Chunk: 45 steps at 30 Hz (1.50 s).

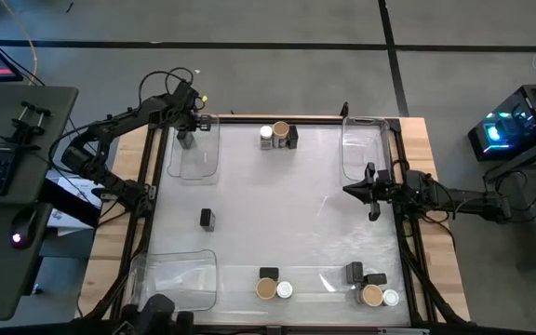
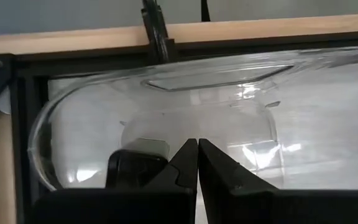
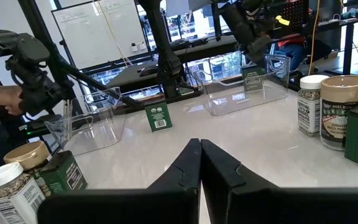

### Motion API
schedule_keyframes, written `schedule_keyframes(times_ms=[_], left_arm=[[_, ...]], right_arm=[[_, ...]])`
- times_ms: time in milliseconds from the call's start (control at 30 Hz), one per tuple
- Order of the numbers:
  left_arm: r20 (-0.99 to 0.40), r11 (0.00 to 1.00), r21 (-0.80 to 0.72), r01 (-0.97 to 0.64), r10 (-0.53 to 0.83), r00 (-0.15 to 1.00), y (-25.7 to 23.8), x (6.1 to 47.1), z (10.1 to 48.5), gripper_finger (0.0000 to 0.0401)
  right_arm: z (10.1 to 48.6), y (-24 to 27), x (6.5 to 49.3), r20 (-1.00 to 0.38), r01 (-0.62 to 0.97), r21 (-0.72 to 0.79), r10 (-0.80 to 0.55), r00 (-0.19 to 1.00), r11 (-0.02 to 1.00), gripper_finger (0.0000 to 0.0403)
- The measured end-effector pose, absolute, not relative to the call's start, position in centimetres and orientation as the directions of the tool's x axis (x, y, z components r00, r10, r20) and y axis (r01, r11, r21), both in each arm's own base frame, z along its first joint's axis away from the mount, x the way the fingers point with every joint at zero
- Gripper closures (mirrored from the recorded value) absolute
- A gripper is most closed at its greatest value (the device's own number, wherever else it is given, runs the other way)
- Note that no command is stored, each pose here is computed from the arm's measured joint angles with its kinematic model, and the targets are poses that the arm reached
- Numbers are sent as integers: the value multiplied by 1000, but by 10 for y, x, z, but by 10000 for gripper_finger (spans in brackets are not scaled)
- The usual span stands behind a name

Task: Sort spices by type
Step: Put the black seasoning can into the top left transparent bin

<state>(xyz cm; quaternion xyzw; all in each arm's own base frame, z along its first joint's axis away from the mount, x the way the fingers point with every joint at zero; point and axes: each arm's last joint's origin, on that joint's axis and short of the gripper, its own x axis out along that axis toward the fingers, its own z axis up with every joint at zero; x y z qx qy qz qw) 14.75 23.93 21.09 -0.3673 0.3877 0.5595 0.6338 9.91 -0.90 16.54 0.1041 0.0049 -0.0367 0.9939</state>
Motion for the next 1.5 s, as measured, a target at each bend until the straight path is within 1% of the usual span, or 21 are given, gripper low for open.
schedule_keyframes(times_ms=[233,600,867,1000,1100,1200,1300,1433,1500], left_arm=[[-904,126,16,-992,427,39,240,144,211,401],[-903,122,20,-992,428,35,245,137,211,401],[-906,141,-54,-989,408,108,240,141,214,401],[-888,168,-76,-983,436,143,230,144,228,401],[-879,198,-93,-976,445,174,213,147,243,401],[-870,283,-111,-953,435,231,183,158,258,401],[-865,419,-142,-897,388,318,138,176,272,401],[-848,609,-237,-756,249,467,57,194,286,401],[-840,658,-287,-697,177,513,18,195,291,401]], right_arm=[[165,-9,99,-18,74,207,-72,997,976,402],[165,-9,99,-18,73,207,-71,997,976,402],[165,-9,99,-18,74,207,-72,997,976,402],[165,-9,99,-18,74,207,-72,997,976,402],[165,-9,99,-18,74,207,-72,997,976,402],[165,-9,99,-18,74,207,-72,997,976,402],[165,-9,99,-18,74,207,-72,997,976,402],[165,-9,99,-18,74,207,-72,997,976,402],[165,-9,99,-18,74,207,-72,997,976,402]])
